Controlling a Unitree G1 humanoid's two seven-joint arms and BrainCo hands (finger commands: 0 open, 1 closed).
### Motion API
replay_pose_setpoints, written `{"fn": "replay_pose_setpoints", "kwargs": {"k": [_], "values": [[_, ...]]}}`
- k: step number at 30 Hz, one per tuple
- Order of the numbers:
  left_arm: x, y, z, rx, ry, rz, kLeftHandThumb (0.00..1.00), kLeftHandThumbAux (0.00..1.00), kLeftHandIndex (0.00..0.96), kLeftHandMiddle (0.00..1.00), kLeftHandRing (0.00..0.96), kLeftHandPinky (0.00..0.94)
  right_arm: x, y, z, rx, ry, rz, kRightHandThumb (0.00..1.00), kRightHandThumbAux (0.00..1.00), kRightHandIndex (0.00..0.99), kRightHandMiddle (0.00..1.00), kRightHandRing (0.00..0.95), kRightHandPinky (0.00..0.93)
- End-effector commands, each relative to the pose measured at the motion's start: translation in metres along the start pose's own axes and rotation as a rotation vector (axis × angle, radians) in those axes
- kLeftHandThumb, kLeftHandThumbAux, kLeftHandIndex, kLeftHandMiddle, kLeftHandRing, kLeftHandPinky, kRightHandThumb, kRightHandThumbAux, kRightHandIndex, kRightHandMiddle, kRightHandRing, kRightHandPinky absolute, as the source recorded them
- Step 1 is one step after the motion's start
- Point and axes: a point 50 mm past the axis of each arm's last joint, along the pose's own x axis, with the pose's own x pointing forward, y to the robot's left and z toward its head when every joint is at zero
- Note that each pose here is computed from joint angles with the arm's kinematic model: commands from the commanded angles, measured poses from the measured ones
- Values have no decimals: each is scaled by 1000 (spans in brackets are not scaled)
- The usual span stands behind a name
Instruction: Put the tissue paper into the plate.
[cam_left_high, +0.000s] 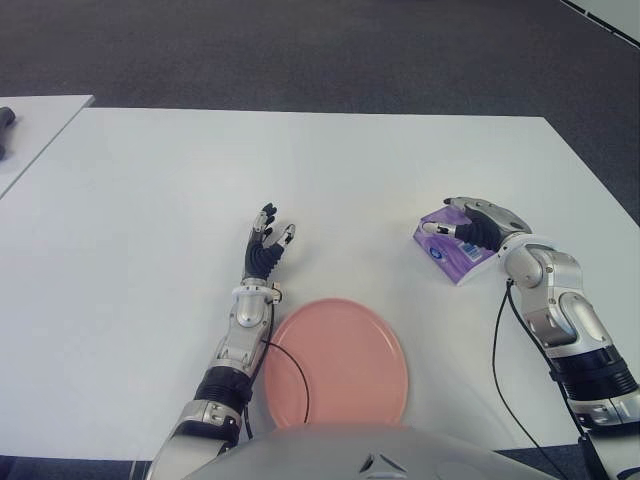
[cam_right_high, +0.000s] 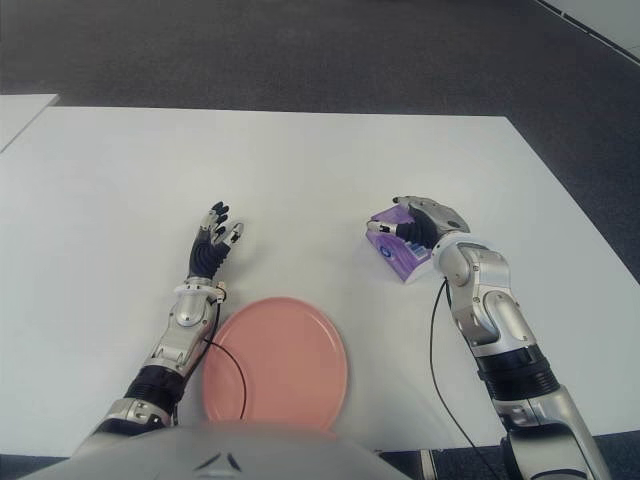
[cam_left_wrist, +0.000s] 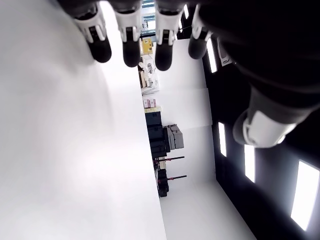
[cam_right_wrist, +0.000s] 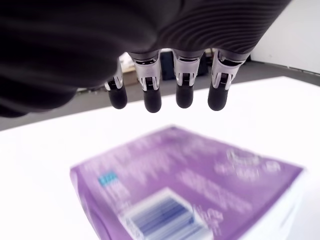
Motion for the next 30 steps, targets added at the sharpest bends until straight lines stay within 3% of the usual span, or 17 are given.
{"fn": "replay_pose_setpoints", "kwargs": {"k": [1,5,30], "values": [[-8,-3,-10,1,65,-18,220,565,84,115,106,123,8,17,-3,-35,20,33,276,109,0,0,0,0],[-8,-3,-10,1,64,-15,216,559,85,112,103,117,14,27,-6,-46,36,26,283,109,0,0,0,0],[-10,1,-10,9,68,-11,200,560,89,116,105,118,24,48,-13,-130,76,24,299,130,0,0,0,0]]}}
